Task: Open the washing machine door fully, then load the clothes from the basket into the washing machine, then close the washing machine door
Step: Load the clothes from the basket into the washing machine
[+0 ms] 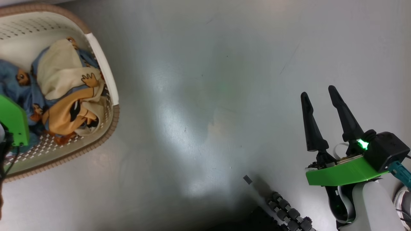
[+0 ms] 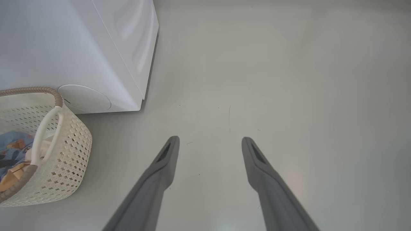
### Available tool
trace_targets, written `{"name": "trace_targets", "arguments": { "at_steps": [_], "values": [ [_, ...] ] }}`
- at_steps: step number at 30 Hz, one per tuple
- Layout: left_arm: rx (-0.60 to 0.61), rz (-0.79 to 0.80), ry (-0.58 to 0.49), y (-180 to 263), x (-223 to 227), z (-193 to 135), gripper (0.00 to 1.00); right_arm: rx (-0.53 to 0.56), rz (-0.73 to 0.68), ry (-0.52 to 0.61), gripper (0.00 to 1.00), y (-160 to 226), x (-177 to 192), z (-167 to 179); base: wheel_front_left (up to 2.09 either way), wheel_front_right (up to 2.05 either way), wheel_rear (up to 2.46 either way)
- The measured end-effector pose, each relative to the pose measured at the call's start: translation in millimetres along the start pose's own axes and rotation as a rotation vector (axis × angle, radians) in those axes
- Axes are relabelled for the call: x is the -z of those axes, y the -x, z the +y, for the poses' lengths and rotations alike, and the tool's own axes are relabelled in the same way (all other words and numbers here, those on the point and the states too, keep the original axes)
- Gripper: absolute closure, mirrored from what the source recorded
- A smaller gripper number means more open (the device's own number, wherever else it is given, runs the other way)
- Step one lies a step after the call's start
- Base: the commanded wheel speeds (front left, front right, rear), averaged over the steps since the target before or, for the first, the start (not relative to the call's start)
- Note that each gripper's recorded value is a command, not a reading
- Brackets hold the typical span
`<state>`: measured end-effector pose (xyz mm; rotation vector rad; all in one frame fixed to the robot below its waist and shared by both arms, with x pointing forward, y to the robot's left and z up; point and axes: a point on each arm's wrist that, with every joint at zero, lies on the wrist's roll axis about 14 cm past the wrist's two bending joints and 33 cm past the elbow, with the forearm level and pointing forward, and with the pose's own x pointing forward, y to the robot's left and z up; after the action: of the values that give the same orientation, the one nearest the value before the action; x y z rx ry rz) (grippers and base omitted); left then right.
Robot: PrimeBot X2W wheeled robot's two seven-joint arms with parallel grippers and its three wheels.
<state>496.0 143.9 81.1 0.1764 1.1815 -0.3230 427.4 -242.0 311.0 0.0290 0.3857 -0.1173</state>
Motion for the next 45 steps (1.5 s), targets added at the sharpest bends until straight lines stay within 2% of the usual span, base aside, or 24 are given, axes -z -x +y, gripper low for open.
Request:
{"name": "trace_targets", "arguments": {
  "at_steps": [6,26,27,28,37,45],
  "values": [
    [-0.031,0.075,-0.007,-6,12,4,0.00,0.005,0.009,0.005,0.00,0,3,-2,0.00,0.00,0.00],
    [-0.041,0.134,-0.014,-15,17,-2,0.01,-0.002,0.028,0.004,0.00,2,11,2,0.00,0.00,0.00],
    [-0.045,0.141,-0.012,-15,18,-1,0.60,-0.002,0.028,0.004,0.00,2,11,2,0.00,0.00,0.00],
    [-0.044,0.145,-0.008,-16,17,-1,1.00,-0.002,0.030,0.004,0.00,2,12,2,0.00,0.00,0.00],
    [-0.041,0.142,0.004,-16,16,-2,1.00,-0.001,0.042,0.002,0.00,6,15,2,0.00,0.00,0.00],
    [-0.050,0.091,0.023,-9,1,1,1.00,-0.010,0.008,-0.002,0.00,3,3,4,0.00,0.00,0.00]
  ]
}}
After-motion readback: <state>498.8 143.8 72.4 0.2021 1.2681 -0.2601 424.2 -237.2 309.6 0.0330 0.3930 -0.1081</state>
